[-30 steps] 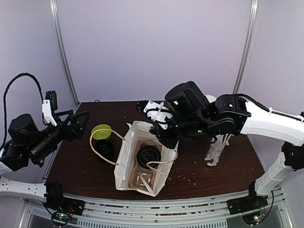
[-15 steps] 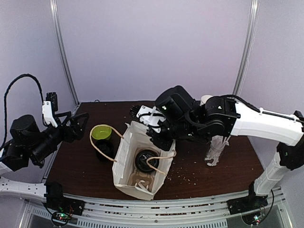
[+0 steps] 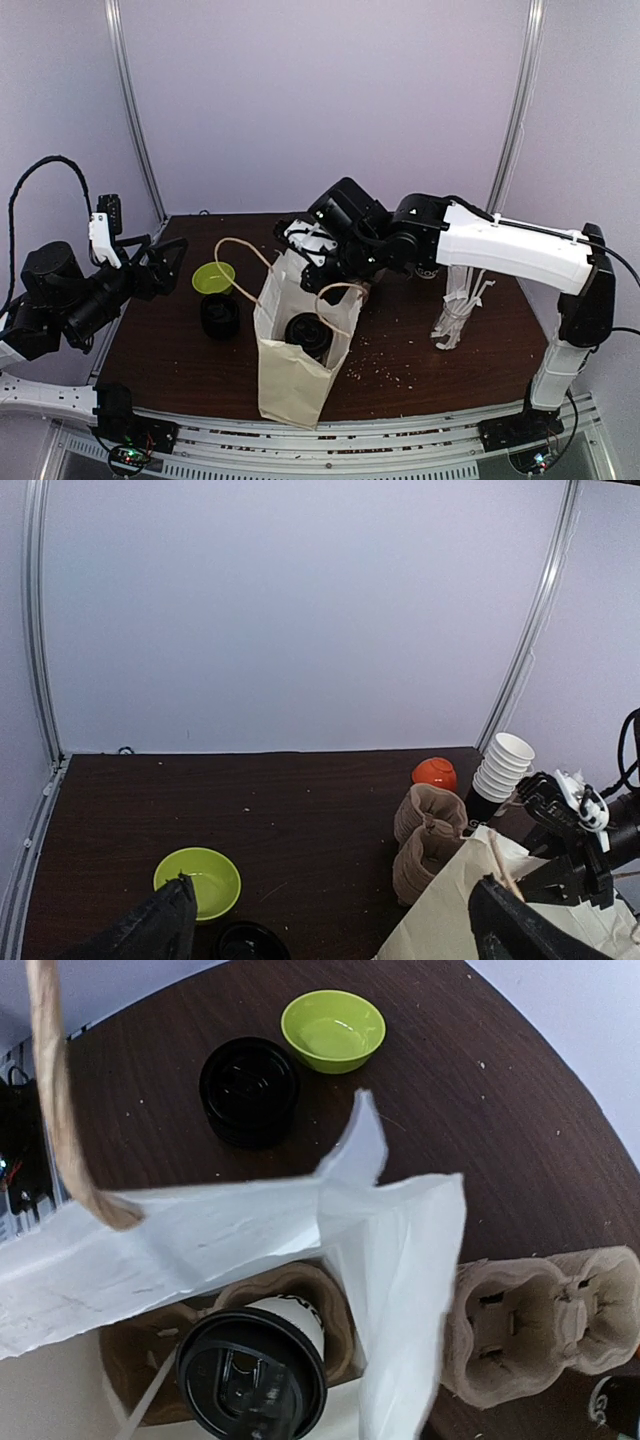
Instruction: Pack the takeout coffee
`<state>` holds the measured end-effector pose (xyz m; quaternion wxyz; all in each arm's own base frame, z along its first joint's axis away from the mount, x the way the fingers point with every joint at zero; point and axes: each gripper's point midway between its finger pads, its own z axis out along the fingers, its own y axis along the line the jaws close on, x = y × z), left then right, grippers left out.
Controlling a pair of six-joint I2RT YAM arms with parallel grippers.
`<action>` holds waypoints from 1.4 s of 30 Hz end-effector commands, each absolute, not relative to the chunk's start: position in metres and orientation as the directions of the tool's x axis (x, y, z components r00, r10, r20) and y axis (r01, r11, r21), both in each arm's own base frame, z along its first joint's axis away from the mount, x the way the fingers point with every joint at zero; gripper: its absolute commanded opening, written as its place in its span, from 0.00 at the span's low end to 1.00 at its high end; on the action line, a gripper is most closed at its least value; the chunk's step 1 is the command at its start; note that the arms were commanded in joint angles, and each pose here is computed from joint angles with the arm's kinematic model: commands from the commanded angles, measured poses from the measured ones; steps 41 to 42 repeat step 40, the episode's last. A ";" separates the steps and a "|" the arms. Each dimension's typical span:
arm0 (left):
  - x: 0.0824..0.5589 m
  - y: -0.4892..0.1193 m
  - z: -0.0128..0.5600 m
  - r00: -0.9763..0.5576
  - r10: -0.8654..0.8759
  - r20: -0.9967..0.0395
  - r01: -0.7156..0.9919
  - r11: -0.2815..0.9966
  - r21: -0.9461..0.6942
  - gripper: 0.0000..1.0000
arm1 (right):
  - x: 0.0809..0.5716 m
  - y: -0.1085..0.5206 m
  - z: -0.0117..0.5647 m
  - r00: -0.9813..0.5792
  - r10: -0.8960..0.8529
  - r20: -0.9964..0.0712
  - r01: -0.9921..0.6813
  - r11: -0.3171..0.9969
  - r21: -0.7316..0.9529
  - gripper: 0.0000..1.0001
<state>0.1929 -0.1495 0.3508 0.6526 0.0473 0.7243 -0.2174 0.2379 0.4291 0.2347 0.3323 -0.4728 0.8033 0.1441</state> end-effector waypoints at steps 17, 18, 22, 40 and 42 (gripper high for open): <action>0.207 -0.168 0.403 -0.037 -0.145 -0.989 0.372 0.916 -0.148 0.98 | 0.306 0.310 0.415 -0.374 -0.026 -0.927 -0.593 0.775 0.217 1.00; 0.216 -0.170 0.406 -0.041 -0.134 -0.990 0.367 0.920 -0.140 0.98 | 0.315 0.292 0.419 -0.359 0.021 -0.933 -0.536 0.814 0.224 1.00; 0.267 -0.159 0.420 -0.075 -0.180 -0.981 0.352 0.915 -0.195 0.98 | 0.334 0.213 0.436 -0.257 0.207 -0.944 -0.312 0.907 0.284 1.00; 0.331 -0.101 0.411 -0.180 -0.327 -0.928 0.168 0.919 -0.357 0.98 | 0.311 0.059 0.406 -0.027 0.374 -0.927 0.178 0.914 0.364 1.00; 0.331 -0.101 0.411 -0.180 -0.327 -0.928 0.168 0.919 -0.357 0.98 | 0.311 0.059 0.406 -0.027 0.374 -0.927 0.178 0.914 0.364 1.00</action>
